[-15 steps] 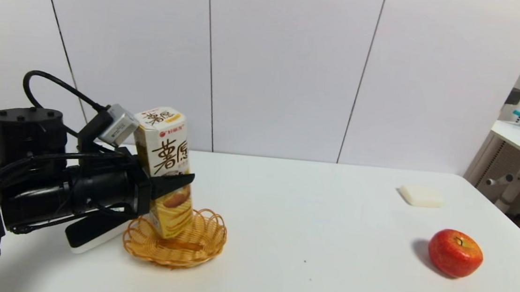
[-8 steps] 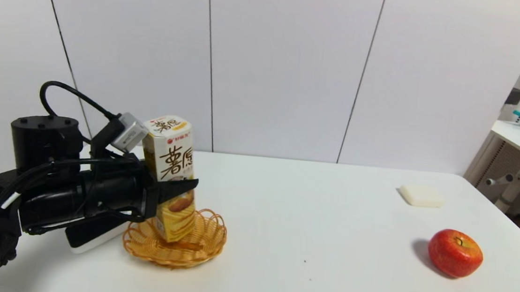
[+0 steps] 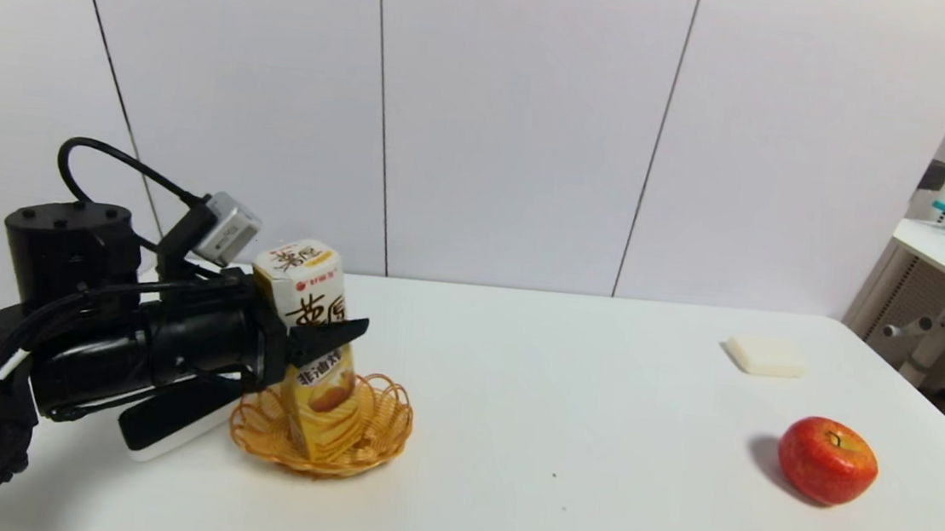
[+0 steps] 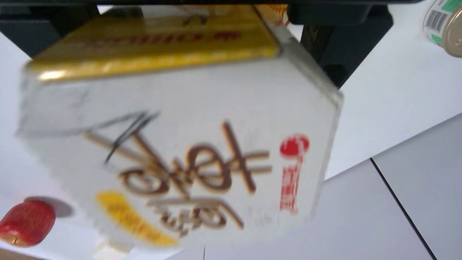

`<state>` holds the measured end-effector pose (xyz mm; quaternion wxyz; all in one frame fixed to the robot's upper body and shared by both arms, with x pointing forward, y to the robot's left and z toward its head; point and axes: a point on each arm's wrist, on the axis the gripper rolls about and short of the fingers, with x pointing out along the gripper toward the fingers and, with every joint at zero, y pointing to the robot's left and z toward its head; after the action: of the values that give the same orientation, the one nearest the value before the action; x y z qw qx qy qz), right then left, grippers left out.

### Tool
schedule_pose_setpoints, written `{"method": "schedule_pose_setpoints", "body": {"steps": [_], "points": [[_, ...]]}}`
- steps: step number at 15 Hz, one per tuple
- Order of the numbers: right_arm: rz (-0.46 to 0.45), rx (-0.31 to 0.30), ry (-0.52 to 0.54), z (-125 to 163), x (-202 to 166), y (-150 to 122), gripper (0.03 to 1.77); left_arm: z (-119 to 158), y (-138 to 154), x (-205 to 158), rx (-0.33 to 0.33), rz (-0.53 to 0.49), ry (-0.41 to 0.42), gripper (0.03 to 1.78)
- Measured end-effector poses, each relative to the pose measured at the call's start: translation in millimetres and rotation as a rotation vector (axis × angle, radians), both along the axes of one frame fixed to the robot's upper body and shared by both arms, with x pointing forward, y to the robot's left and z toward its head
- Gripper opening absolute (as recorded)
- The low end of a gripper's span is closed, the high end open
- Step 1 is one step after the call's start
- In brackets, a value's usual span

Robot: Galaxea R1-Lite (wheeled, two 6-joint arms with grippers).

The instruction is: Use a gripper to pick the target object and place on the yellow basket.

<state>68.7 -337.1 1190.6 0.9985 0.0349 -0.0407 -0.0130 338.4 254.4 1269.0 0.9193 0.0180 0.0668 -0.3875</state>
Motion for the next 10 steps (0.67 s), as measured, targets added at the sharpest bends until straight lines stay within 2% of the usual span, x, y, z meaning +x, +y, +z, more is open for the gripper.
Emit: {"method": "schedule_pose_setpoints", "body": {"steps": [3,6,10], "points": [[0.0,0.0,0.0,0,0,0,1.7,22,2,-5,-0.069,0.011,-0.054,1.51],[0.0,0.0,0.0,0,0,0,1.7,60,7,-15,-0.128,0.098,-0.121,1.57],[0.0,0.0,0.0,0,0,0,1.7,119,28,-35,-0.139,0.221,-0.18,1.63]]}}
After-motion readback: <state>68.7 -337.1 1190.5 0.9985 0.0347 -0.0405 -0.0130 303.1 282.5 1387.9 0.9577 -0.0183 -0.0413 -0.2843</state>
